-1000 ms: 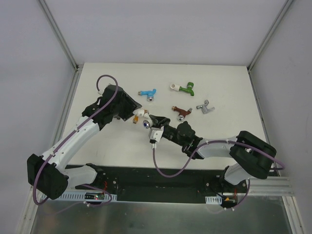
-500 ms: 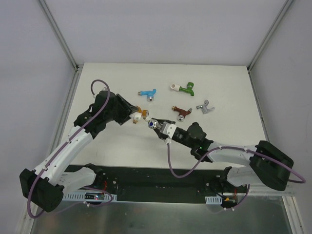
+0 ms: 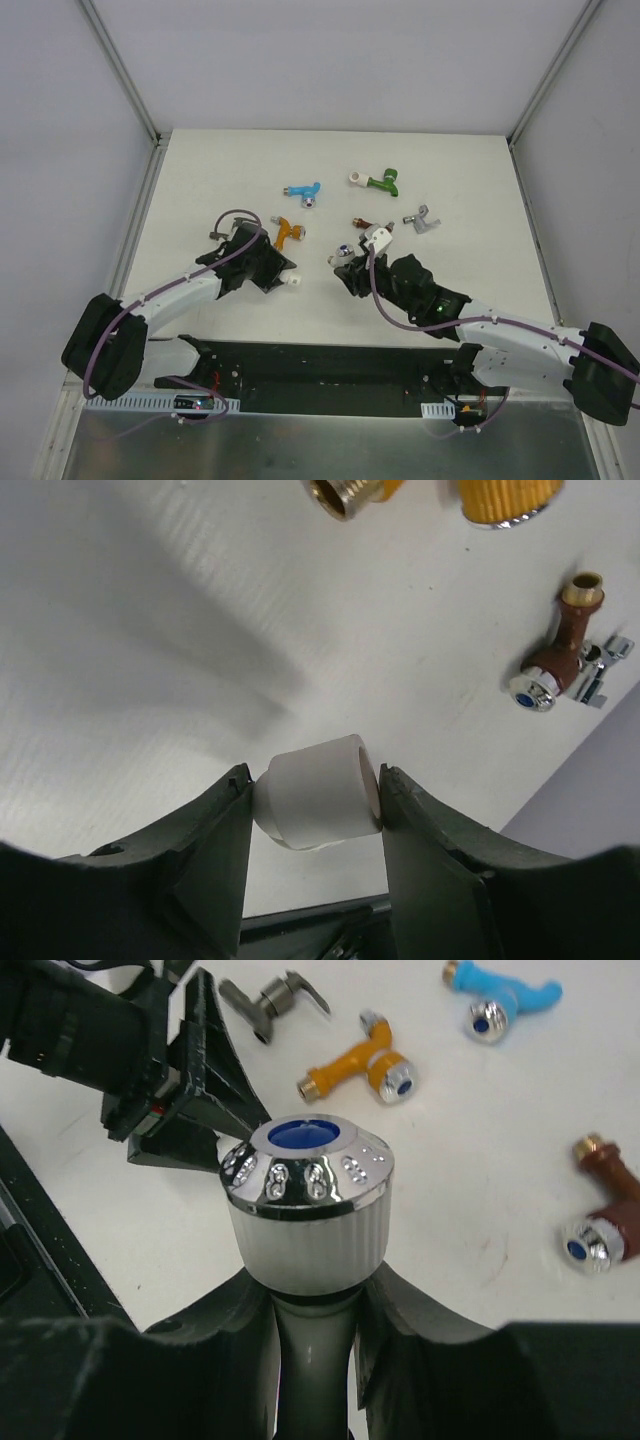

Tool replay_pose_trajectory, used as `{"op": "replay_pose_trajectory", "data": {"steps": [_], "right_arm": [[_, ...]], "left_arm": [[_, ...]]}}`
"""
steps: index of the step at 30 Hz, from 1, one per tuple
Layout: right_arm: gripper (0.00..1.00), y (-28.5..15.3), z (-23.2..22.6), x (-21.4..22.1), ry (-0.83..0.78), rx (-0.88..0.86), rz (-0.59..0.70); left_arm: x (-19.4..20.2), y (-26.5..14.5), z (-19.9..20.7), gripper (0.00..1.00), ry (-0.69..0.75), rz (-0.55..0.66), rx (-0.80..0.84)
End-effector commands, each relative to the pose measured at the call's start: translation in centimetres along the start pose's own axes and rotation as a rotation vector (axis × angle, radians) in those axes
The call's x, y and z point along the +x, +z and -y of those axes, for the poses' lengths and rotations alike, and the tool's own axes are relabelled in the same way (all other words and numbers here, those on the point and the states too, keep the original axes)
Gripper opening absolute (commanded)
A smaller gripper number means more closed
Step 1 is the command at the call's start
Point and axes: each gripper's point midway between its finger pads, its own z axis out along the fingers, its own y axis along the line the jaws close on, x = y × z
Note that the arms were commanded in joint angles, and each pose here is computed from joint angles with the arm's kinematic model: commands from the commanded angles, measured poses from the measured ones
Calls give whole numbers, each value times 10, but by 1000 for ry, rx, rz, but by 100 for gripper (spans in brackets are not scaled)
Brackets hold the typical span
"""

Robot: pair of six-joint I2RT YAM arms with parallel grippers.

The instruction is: Install the water faucets

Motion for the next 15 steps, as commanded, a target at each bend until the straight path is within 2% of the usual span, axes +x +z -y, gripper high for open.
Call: {"op": "replay_pose_trajectory", "data": {"steps": [1,2,8,9,12,15], "right_arm": [[0,-11,16,3,147,129,-30],[0,-12,17,5,148,135,-37],[0,-14,18,10,145,137,-57],[0,-15,18,11,146,138,-58],[0,-17,19,9,149,143,-49],[0,-19,19,10,146,141,-48]], "left_arm": [[-13,23,-1,3,-145,89,10],[-13,28,-7,9,-163,90,-10],[-3,48,-26,25,-105,39,-113],[-1,49,-32,31,-94,30,-140],[7,45,-45,58,-24,-17,-198],[7,32,-56,71,102,-43,-266]]}}
